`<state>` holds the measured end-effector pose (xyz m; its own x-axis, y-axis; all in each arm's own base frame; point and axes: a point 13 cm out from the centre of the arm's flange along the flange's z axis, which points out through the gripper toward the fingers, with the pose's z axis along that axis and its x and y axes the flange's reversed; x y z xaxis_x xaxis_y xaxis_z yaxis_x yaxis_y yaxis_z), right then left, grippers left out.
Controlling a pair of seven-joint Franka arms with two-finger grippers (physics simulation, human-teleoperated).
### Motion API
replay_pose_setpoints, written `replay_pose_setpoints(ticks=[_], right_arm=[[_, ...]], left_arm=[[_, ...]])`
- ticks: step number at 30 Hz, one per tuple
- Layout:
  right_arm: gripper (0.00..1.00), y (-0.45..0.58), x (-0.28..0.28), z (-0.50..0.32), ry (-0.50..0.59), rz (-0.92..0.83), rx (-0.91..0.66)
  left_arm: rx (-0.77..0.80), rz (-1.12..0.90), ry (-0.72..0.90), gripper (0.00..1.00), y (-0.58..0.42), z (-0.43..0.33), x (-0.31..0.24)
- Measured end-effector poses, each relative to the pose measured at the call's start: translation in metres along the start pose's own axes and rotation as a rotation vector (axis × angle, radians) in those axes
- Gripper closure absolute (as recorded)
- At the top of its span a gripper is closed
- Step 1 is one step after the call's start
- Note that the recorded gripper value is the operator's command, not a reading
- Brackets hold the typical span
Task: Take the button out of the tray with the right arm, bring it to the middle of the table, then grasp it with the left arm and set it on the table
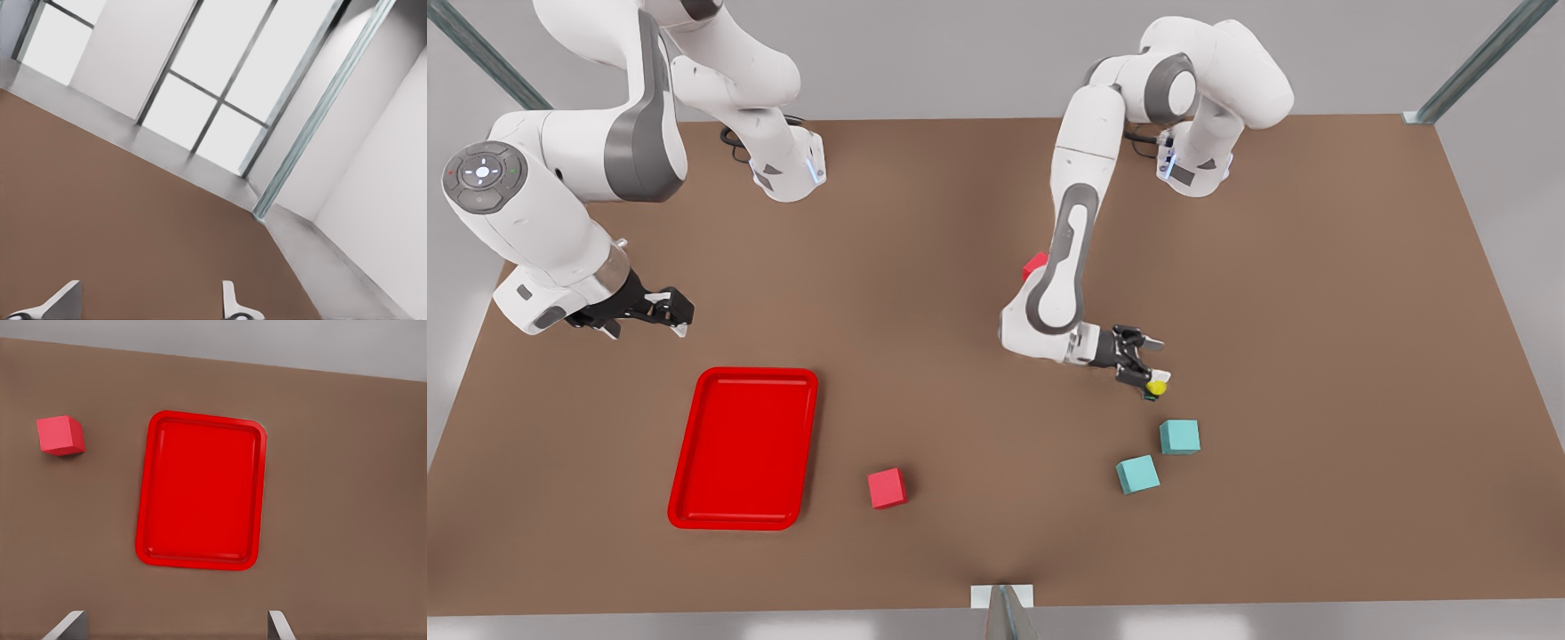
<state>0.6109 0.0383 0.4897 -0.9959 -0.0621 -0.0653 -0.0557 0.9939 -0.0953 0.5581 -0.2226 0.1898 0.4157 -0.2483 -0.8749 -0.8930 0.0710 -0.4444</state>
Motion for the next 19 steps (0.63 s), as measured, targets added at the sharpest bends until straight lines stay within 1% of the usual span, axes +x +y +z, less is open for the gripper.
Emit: replay_pose_setpoints(ticks=[1,2,4,5,6,7,8,9,10,12,15,19], right_arm=[[0.0,0.0,0.0,0.0,0.0,0.0,0.0],[0.0,0.0,0.0,0.0,0.0,-0.001,0.0],[0.0,-0.001,0.0,0.0,0.0,0.001,0.0],[0.0,0.0,0.0,0.0,0.001,0.001,0.0],[0.0,0.0,0.0,0.0,0.001,-0.001,0.0],[0.0,0.001,0.0,0.0,0.001,-0.002,-0.001],[0.0,0.002,0.0,0.0,0.001,-0.003,-0.001],[0.0,0.002,0.0,0.0,0.001,-0.004,-0.001],[0.0,0.003,0.0,0.0,0.001,-0.005,-0.001],[0.0,0.006,0.001,0.0,0.002,-0.011,-0.001],[0.0,0.015,0.001,0.001,0.003,-0.025,-0.001],[0.0,0.016,0.0,0.002,0.005,-0.029,0.003]], left_arm=[[-0.079,0.048,0.105,0.0,-0.017,-0.02,-0.03],[-0.217,0.084,0.252,0.0,-0.04,-0.022,-0.051],[-0.524,0.109,0.593,0.0,-0.098,0.01,-0.091],[-0.585,0.129,0.738,0.0,-0.127,0.024,-0.128],[-0.594,0.178,0.904,0.0,-0.148,0.028,-0.176],[-0.548,0.3,1.07,0.0,-0.152,0.016,-0.215],[-0.471,0.398,1.184,0.0,-0.151,0.013,-0.263],[-0.398,0.46,1.247,0.0,-0.147,0.024,-0.308],[-0.337,0.529,1.278,0.0,-0.135,0.036,-0.337],[-0.234,0.686,1.305,0.0,-0.116,0.049,-0.357],[-0.085,0.92,1.331,0.0,-0.102,0.053,-0.36],[0.109,1.178,1.356,0.0,-0.097,0.048,-0.358]])
